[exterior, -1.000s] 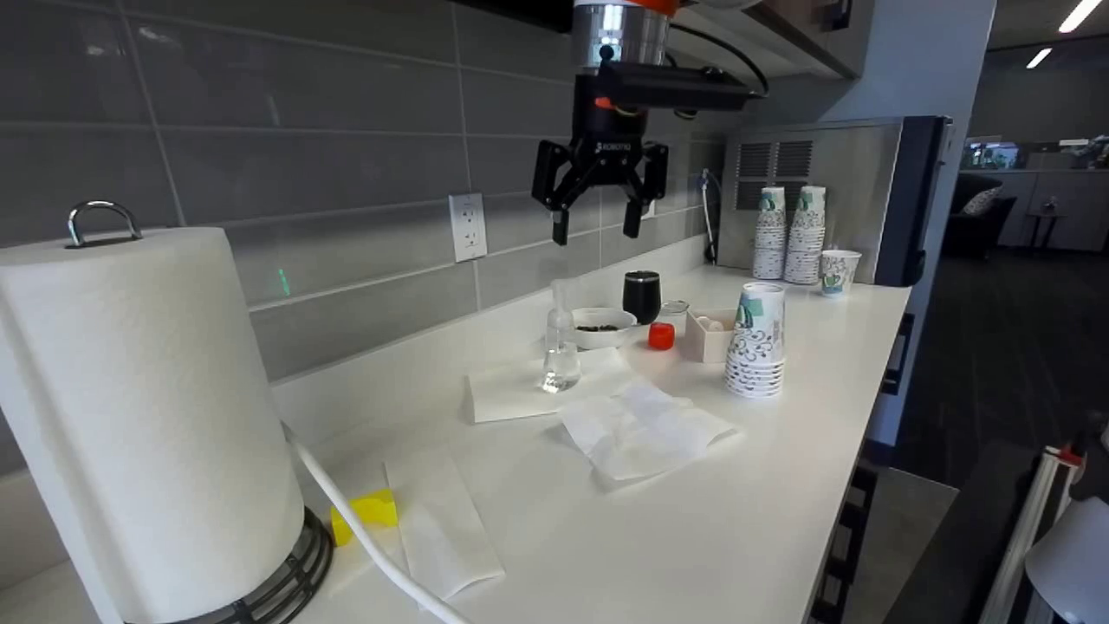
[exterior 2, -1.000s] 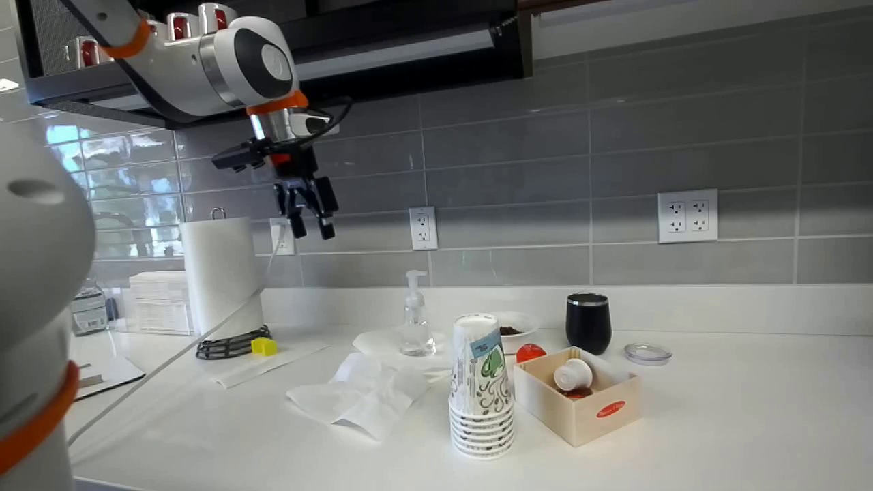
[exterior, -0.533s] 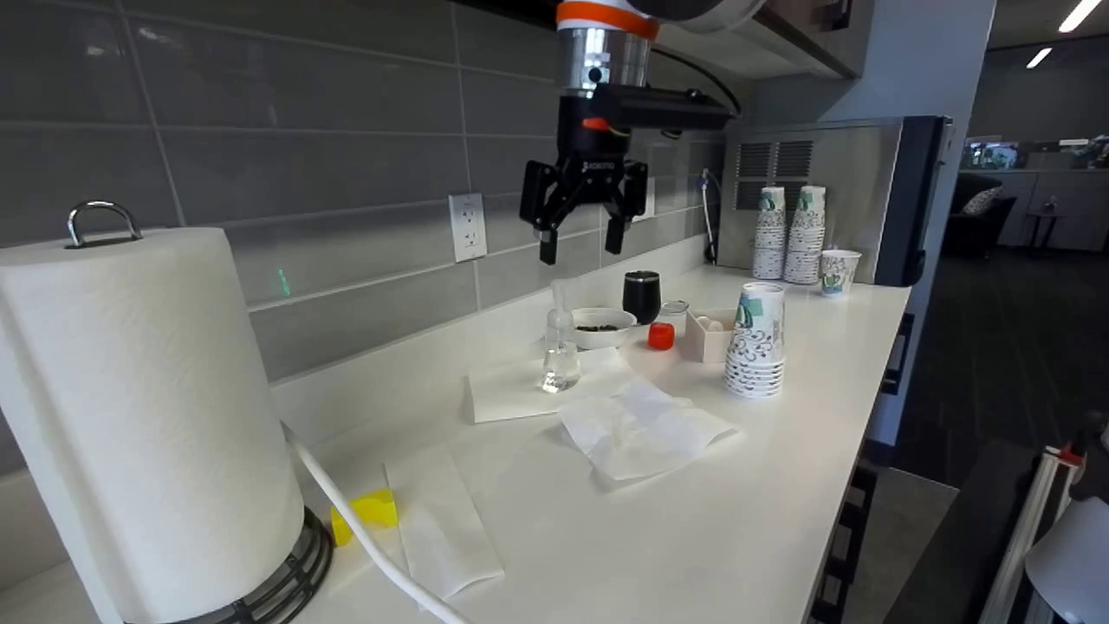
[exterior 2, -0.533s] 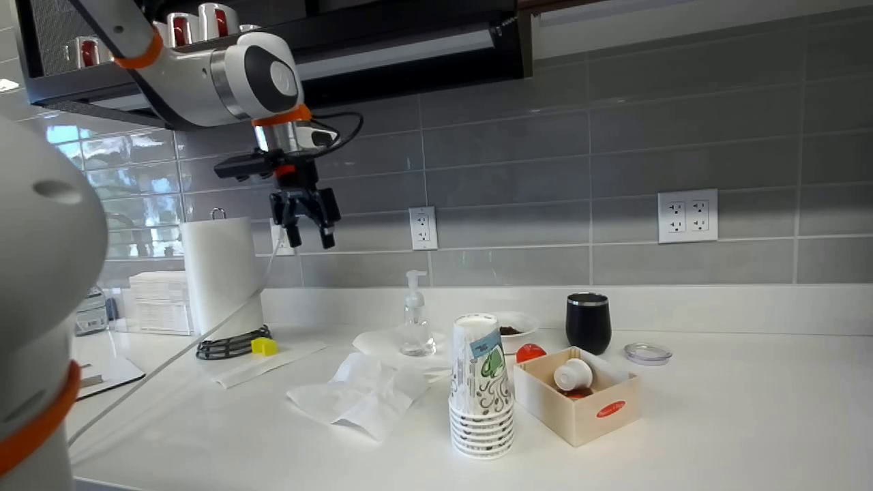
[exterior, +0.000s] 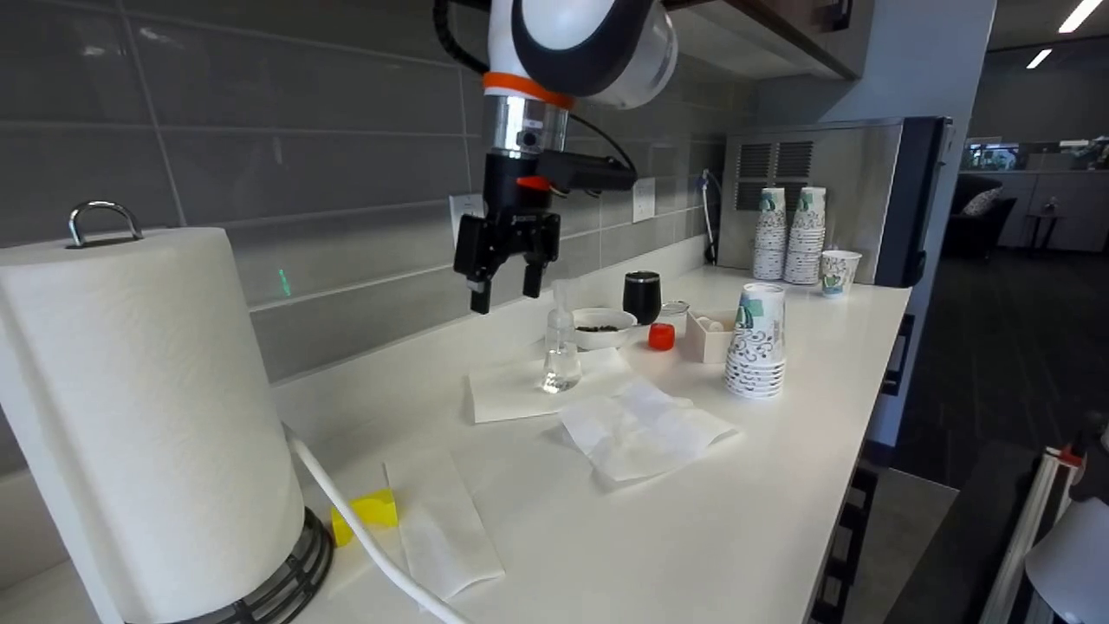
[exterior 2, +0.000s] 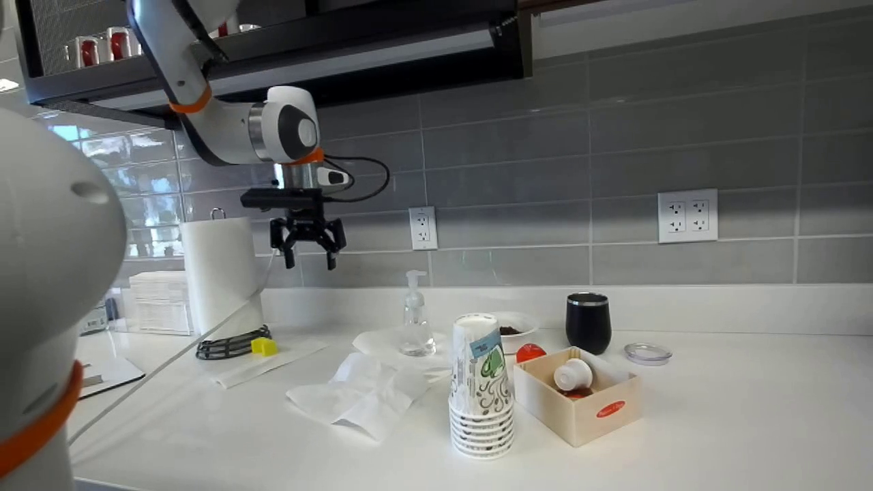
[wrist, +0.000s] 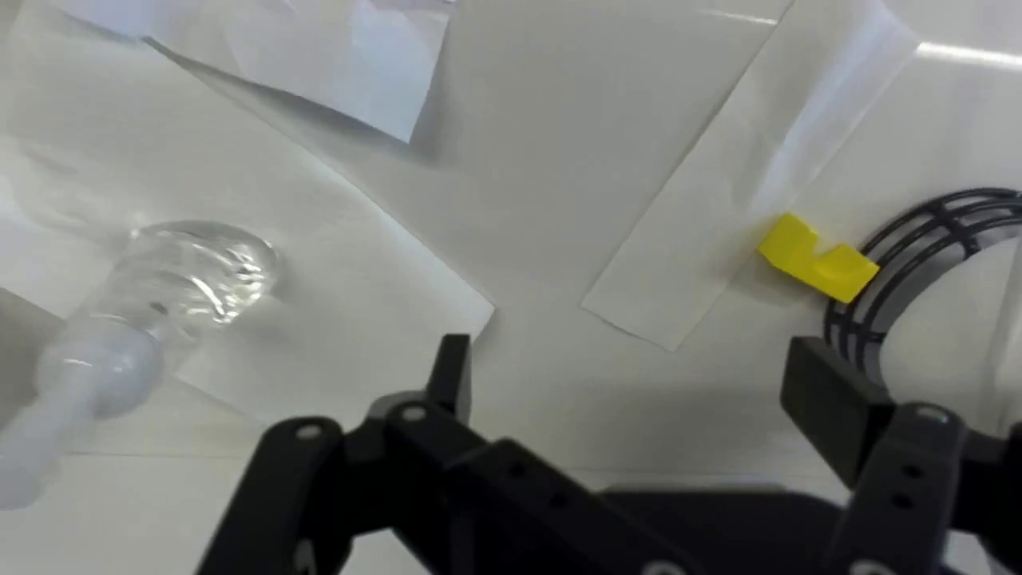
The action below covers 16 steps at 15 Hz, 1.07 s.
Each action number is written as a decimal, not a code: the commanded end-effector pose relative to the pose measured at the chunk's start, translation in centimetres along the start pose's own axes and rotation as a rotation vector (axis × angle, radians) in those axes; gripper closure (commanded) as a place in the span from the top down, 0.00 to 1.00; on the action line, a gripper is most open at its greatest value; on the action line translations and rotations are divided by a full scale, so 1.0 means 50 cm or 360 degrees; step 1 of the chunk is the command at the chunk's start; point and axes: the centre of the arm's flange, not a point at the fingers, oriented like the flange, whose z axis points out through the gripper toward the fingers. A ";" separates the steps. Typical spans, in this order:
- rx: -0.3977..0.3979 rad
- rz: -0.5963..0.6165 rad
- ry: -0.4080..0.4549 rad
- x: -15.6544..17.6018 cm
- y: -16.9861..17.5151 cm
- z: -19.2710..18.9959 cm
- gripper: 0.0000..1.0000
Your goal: Put the yellow object in the brown box
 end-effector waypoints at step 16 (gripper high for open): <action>0.0318 -0.1549 -0.0143 0.072 -0.204 0.254 1.00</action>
